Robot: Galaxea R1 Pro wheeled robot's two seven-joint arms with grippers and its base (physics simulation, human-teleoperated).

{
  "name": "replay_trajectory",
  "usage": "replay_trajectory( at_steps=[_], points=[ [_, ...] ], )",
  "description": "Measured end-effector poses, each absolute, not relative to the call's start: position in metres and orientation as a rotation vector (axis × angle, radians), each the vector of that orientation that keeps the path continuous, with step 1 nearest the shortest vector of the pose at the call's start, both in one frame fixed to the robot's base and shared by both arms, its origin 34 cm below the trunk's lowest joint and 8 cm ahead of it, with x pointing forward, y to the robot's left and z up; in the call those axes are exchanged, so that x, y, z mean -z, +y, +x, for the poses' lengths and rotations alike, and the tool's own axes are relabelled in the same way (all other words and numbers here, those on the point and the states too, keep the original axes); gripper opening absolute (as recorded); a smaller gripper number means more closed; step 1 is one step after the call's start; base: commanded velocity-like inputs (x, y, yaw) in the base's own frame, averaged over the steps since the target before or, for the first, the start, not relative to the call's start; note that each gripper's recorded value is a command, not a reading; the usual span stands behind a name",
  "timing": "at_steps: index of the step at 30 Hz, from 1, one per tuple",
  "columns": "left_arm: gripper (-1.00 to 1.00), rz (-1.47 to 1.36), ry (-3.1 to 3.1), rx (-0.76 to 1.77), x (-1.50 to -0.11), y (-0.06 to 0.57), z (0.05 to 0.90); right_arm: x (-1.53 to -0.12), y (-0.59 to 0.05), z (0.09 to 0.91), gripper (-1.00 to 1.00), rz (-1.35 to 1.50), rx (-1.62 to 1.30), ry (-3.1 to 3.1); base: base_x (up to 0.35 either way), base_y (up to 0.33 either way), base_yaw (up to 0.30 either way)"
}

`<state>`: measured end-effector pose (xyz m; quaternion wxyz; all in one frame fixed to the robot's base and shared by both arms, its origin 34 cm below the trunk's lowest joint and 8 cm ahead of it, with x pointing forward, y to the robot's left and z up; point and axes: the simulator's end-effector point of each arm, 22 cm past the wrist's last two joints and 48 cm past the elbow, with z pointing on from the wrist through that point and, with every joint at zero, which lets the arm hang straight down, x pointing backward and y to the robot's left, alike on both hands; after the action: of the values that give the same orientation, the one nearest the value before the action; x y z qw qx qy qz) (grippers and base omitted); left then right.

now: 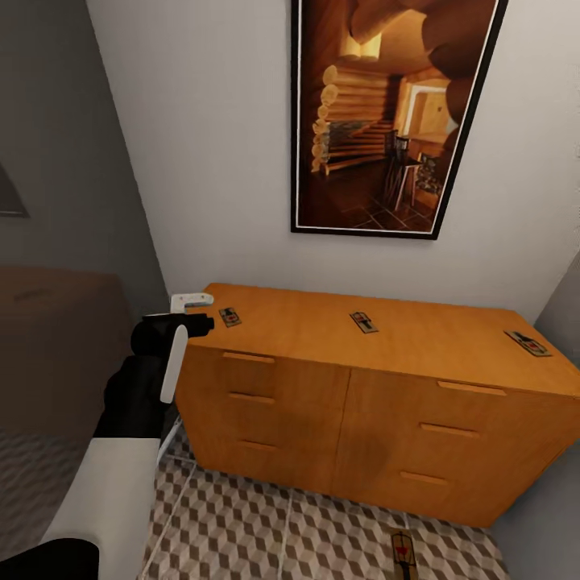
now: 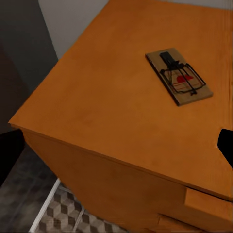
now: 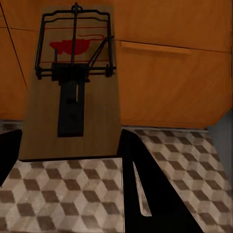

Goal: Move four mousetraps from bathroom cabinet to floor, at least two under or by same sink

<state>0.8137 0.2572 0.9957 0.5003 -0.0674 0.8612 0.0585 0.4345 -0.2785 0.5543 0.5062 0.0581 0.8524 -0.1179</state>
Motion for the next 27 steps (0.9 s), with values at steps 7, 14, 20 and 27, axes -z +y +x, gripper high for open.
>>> replay_trajectory(
  at_steps=[7, 14, 20, 27],
  points=[
    [1.00, -0.161, 2.093, -0.142, -0.991, 0.257, 0.814, -0.554, -0.278, 0.434, -1.00, 0.140, 0.285, 2.056, 0.000, -0.218, 0.000],
    [1.00, -0.163, 2.095, -0.143, -0.991, 0.258, 0.814, -0.554, -0.278, 0.435, -1.00, 0.139, 0.284, 2.057, 0.000, -0.049, 0.000],
    [1.00, -0.162, 2.100, -0.144, -0.989, 0.258, 0.814, -0.554, -0.280, 0.434, -1.00, 0.138, 0.287, 2.058, 0.000, -0.005, 0.000],
    [1.00, -0.160, 2.109, -0.144, -0.985, 0.257, 0.814, -0.527, -0.278, 0.411, -1.00, 0.092, 0.295, 2.203, 0.000, 0.000, 0.000]
  ],
)
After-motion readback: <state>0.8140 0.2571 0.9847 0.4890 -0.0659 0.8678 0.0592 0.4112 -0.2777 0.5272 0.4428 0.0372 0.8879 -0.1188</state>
